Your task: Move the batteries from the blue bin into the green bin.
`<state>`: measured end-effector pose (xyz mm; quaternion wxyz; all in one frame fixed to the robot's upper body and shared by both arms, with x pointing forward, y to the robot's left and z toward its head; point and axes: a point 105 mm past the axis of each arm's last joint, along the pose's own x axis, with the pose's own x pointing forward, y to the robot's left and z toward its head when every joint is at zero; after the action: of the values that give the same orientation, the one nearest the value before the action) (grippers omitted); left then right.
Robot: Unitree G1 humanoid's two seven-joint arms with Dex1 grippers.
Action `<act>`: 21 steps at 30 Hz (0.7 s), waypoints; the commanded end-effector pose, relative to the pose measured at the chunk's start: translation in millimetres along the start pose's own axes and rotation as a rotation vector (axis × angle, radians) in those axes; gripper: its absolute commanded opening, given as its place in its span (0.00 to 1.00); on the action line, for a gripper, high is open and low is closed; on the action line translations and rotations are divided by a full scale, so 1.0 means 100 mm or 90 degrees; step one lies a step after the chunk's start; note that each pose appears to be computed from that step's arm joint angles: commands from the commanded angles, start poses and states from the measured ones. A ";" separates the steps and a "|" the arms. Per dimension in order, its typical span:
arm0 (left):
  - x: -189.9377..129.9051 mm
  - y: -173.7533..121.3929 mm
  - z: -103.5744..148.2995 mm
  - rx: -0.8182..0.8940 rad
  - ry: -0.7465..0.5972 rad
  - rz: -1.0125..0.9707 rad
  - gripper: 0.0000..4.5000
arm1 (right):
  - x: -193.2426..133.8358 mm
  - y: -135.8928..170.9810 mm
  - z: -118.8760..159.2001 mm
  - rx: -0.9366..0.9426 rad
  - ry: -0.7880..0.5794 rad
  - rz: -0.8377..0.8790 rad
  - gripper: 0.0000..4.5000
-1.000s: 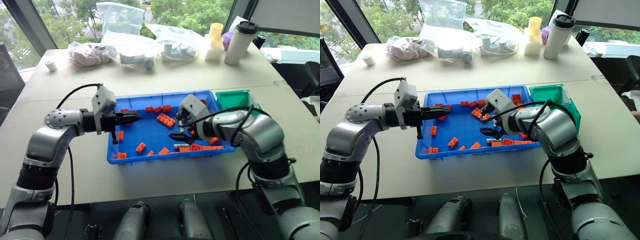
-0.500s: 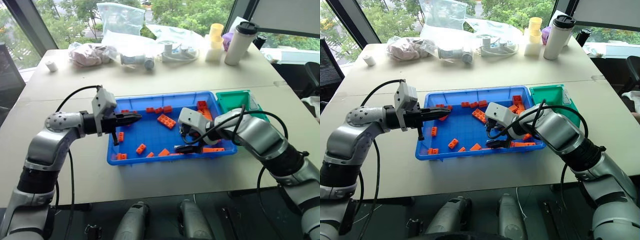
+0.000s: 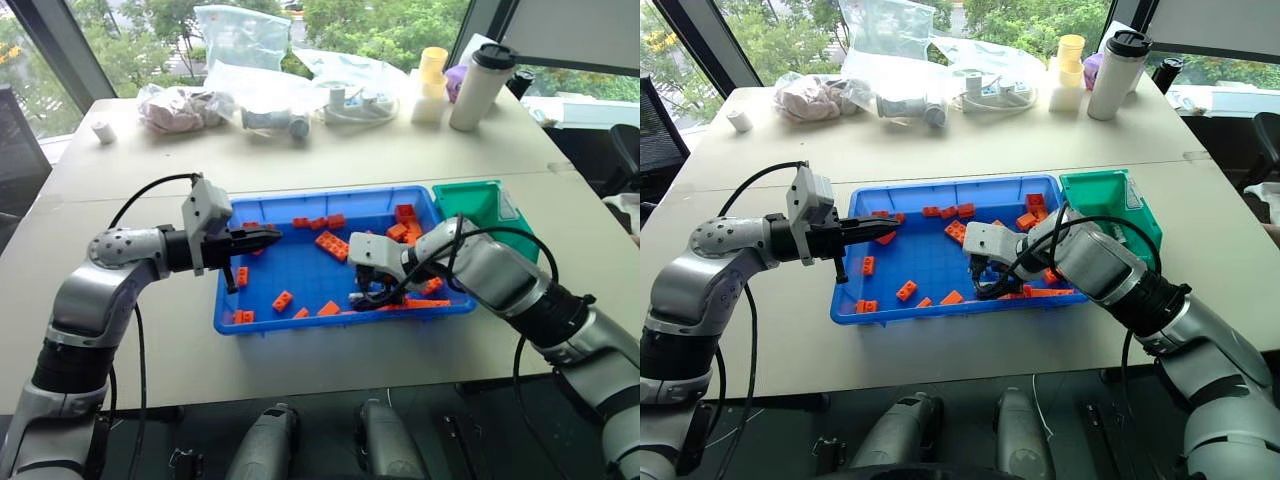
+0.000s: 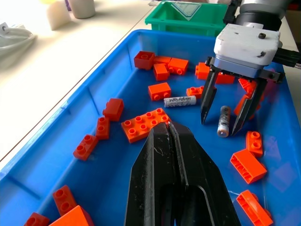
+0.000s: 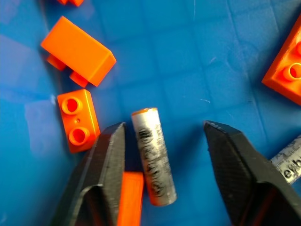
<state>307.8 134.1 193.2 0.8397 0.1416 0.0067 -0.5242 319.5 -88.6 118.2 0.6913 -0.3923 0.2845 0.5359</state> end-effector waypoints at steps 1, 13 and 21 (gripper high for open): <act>-0.02 0.01 0.13 0.026 -0.019 0.004 0.00 | 0.00 -0.05 -0.07 -0.019 0.028 -0.006 0.10; -0.01 0.02 0.13 0.028 -0.023 0.009 0.00 | -1.02 -0.71 0.34 0.104 -0.133 -0.258 0.01; 0.07 0.03 0.14 0.027 -0.034 -0.005 0.00 | -1.84 -0.93 -0.78 0.318 -0.010 -0.514 0.01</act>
<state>311.7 128.6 197.7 0.8389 0.1356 -0.0079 -0.5271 365.8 -244.9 235.8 0.9065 -0.2949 0.2415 0.1816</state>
